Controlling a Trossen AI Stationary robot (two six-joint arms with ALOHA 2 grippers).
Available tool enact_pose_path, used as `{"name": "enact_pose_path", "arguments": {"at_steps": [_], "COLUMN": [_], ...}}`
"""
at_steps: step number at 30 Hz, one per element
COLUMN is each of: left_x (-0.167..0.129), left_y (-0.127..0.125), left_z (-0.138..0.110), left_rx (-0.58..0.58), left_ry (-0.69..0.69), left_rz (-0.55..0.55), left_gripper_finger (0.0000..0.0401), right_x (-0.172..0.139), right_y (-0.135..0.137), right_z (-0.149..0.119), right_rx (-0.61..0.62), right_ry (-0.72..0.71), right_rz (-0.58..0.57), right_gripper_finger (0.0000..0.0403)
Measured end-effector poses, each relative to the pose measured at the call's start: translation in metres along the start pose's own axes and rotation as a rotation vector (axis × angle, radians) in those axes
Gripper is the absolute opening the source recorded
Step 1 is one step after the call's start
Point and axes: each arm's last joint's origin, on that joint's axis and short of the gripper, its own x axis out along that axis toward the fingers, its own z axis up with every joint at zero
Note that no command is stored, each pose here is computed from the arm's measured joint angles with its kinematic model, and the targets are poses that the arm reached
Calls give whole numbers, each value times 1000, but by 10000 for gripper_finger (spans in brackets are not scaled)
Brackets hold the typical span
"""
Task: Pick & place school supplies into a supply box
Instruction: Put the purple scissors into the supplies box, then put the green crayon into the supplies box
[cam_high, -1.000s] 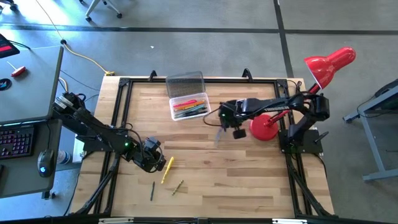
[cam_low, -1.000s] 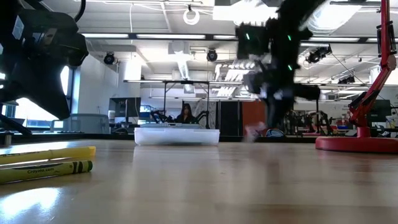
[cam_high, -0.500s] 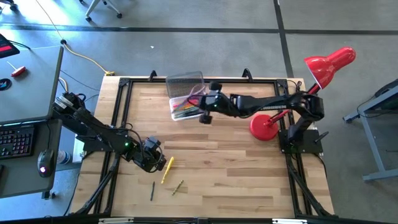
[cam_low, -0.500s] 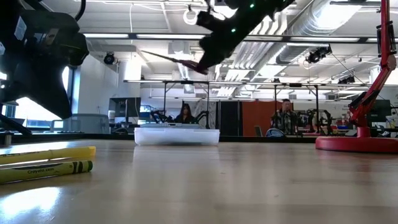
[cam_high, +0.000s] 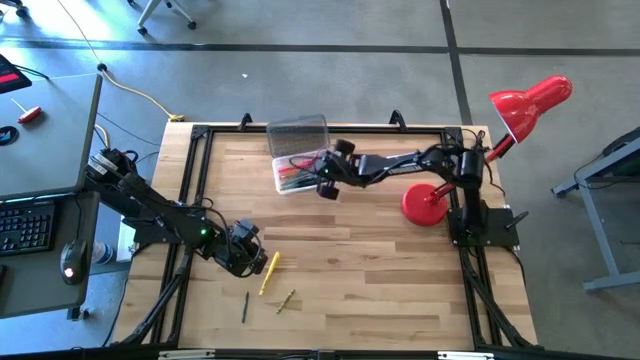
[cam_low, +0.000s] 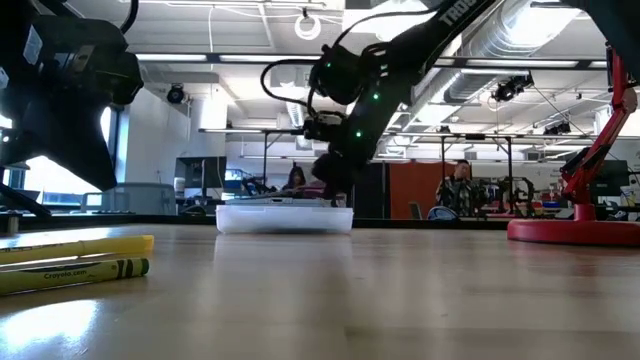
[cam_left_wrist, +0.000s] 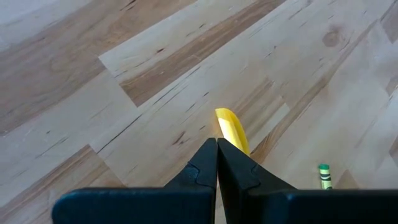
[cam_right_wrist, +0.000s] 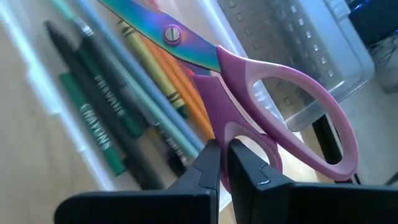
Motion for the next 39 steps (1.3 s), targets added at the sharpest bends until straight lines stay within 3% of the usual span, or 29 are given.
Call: {"name": "enact_pose_path", "arguments": {"at_steps": [3,6,14,25,30,36,39], "left_x": [0,0,0,0,0,0,0], "left_y": [0,0,1,0,0,-1,-1], "left_z": [0,0,0,0,0,0,0], "left_rx": [0,0,3,2,0,17,17], "left_ry": [1,1,-6,-8,-3,0,1], "left_rz": [1,1,7,5,2,-5,-7], "left_gripper_finger": [40,40,40,40,40,40,40], "right_x": [4,6,5,1,7,13,14], "right_y": [-13,-20,-20,-6,-3,2,2], "right_z": [5,3,-5,8,5,-1,-2], "right_rx": [18,-52,-135,-132,-137,-149,-153], "right_ry": [-9,18,114,-41,-24,9,24], "right_rz": [16,10,-20,167,116,173,126], "right_gripper_finger": [1,1,0,1,15,41,56]}}
